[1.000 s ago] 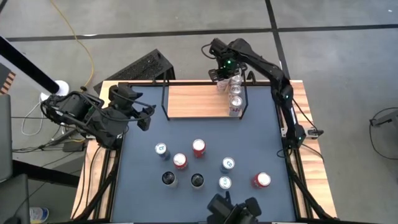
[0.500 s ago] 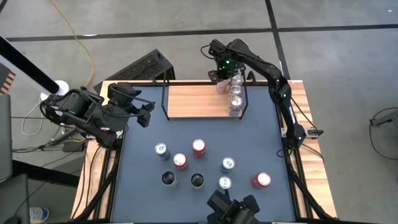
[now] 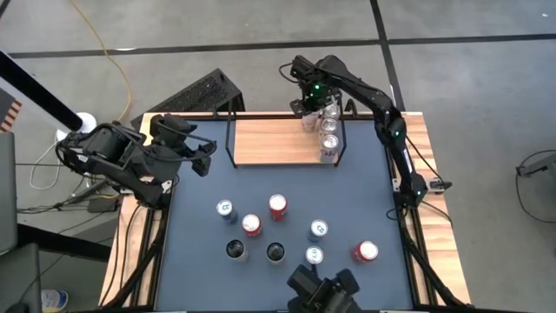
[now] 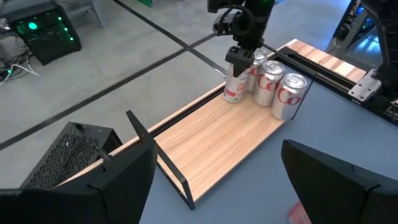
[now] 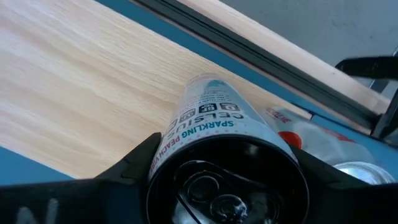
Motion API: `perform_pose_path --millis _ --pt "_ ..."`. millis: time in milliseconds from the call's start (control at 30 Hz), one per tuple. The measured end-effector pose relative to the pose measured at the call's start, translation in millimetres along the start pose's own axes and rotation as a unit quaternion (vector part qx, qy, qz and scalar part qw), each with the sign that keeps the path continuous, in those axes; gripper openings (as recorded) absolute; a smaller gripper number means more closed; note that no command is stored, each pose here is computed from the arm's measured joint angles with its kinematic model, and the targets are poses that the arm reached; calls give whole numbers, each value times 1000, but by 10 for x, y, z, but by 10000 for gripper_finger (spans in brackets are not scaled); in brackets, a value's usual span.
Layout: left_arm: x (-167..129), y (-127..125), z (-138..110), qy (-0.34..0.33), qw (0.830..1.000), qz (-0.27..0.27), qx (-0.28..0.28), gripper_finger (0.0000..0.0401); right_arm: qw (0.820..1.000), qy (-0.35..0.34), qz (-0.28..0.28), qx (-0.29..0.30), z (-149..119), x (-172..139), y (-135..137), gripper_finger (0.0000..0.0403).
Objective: Place canned beverage on shelf
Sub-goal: Put the bottom right white soda can on the shelf
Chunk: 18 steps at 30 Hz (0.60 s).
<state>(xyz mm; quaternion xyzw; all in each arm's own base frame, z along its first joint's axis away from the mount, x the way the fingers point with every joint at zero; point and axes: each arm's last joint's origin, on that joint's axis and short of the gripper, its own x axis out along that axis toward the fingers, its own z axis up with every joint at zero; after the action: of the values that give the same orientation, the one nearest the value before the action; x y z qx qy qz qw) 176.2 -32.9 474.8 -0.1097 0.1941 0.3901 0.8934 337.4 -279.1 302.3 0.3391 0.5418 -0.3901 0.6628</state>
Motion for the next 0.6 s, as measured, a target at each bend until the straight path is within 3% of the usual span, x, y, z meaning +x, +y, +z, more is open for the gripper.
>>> perform_pose_path --millis 167,600 --pt "0 0 0 0 1000 0 0 332 999 -20 11 -30 34 14 48 257" --pt "-18 31 6 -3 1000 1 8 332 999 -18 16 -37 34 5 51 261"
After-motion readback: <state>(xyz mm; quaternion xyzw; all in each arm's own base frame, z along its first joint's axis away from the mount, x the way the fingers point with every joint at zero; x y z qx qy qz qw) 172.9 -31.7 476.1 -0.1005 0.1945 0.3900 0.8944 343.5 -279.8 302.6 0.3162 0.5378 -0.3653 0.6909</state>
